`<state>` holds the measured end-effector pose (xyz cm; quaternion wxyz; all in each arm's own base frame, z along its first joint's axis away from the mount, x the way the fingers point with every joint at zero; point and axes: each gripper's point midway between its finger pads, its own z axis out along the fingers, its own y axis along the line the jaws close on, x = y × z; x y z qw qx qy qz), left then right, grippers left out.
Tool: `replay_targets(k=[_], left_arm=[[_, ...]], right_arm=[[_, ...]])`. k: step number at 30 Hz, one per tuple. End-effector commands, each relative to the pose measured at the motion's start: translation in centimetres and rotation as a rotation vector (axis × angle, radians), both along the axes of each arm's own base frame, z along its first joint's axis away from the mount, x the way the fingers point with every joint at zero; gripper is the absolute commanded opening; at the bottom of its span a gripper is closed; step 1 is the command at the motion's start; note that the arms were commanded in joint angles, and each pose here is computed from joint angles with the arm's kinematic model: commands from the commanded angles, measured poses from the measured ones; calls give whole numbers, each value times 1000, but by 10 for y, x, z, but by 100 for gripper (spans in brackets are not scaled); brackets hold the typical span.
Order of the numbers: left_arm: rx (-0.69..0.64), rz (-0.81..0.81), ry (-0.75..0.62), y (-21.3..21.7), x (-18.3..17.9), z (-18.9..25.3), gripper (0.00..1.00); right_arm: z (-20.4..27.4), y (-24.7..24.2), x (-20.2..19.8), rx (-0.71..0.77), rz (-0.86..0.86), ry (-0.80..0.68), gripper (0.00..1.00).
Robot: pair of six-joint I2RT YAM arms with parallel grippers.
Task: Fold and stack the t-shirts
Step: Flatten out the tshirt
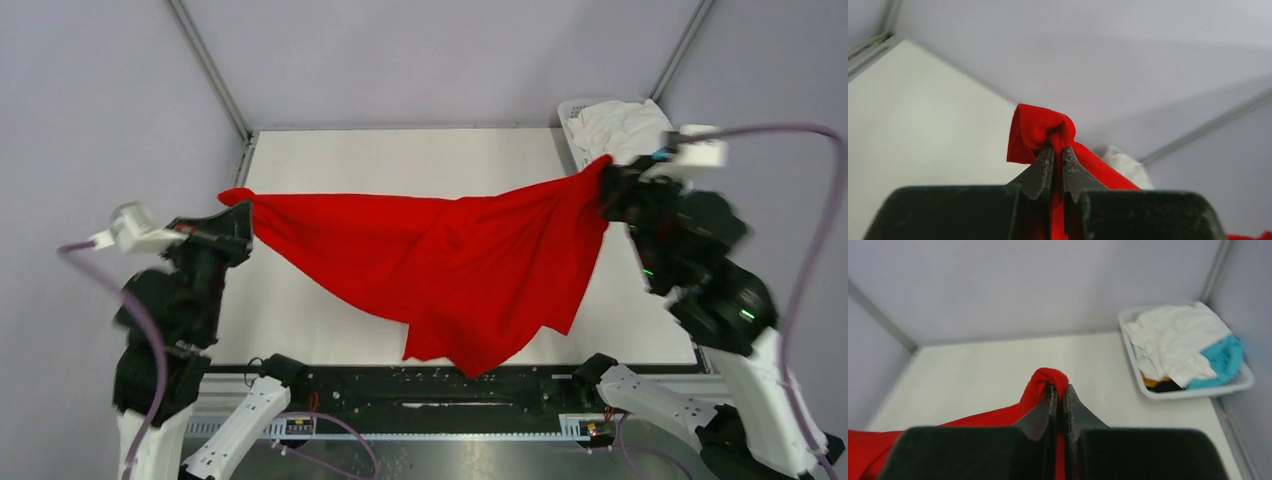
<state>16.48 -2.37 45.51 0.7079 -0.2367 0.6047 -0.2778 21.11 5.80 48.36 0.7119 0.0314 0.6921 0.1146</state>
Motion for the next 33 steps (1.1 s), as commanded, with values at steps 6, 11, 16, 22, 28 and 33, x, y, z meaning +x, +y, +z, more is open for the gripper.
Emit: replay_targets(k=[6, 11, 16, 22, 28, 33], left_arm=[[176, 245, 820, 6, 140, -262, 14], [180, 171, 1027, 3, 165, -312, 98], [200, -3, 988, -26, 160, -313, 99], [380, -336, 918, -117, 120, -321, 99], [421, -564, 896, -181, 92, -335, 99], [542, -726, 920, -230, 59, -356, 99]], right_arm=[[-236, 52, 150, -208, -14, 509, 9], [-294, 61, 188, -303, -42, 728, 88], [-302, 56, 166, -235, -60, 739, 100], [-341, 72, 77, 23, 69, 846, 100], [-383, 139, -6, 120, 356, 929, 100], [-428, 148, -42, 144, 346, 1074, 99]])
